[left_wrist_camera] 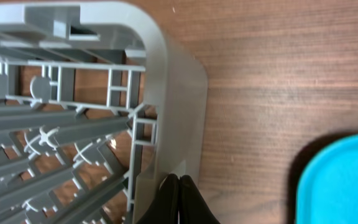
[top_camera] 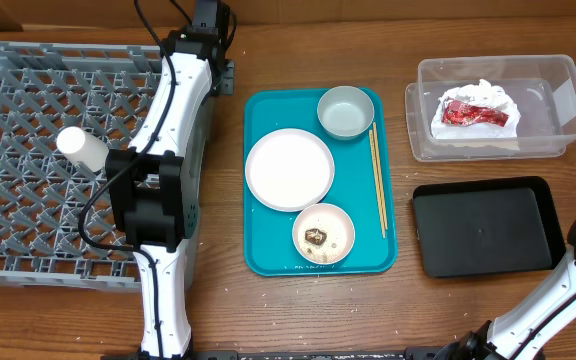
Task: Sort waste into correct bins and load items into the dishwasher
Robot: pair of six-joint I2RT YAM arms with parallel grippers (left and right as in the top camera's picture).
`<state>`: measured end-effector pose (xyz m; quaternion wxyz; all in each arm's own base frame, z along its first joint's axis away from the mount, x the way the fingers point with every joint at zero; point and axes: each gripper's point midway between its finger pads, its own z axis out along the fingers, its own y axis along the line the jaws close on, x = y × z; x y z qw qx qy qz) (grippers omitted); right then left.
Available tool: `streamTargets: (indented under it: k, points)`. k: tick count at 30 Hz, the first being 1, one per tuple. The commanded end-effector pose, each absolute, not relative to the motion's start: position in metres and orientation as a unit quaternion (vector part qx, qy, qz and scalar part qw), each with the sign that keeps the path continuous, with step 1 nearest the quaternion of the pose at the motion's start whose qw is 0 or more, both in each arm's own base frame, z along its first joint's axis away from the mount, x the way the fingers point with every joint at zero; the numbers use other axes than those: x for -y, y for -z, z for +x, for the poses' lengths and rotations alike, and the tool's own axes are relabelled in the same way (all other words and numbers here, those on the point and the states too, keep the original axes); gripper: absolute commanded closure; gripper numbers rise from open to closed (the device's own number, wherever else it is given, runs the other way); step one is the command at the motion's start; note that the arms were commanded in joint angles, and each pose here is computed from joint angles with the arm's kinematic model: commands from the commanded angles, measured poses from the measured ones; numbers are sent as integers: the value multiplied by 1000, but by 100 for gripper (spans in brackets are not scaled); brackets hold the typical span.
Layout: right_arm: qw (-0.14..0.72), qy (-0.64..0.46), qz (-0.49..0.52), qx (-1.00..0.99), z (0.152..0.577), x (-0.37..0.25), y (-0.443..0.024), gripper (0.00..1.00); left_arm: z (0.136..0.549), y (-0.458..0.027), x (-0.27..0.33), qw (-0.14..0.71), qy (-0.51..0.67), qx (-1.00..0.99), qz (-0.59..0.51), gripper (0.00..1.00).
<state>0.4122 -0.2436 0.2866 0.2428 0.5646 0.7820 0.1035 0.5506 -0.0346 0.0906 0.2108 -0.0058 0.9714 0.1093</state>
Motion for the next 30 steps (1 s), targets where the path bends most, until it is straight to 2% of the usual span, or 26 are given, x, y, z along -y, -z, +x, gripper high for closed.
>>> streamTargets:
  k: [1,13,21,26,30]
  points:
    - [259,-103,560,-780,410,244,-298,0,556,-96,16,224,-136,-965,-8,96]
    - [259,-103,560,-780,410,244,-298,0,571,-114,2,257,-134,-957,-28,96]
    - [259,-103,560,-780,410,244,-298,0,566,-147,48,261,-76,-962,9,96]
    - [259,-103,560,-780,410,244,-298,0,536,-154,92,208,16,-977,44,96]
    - [259,-103,560,-780,410,244,-298,0,488,-149,110,112,71,-990,51,96]
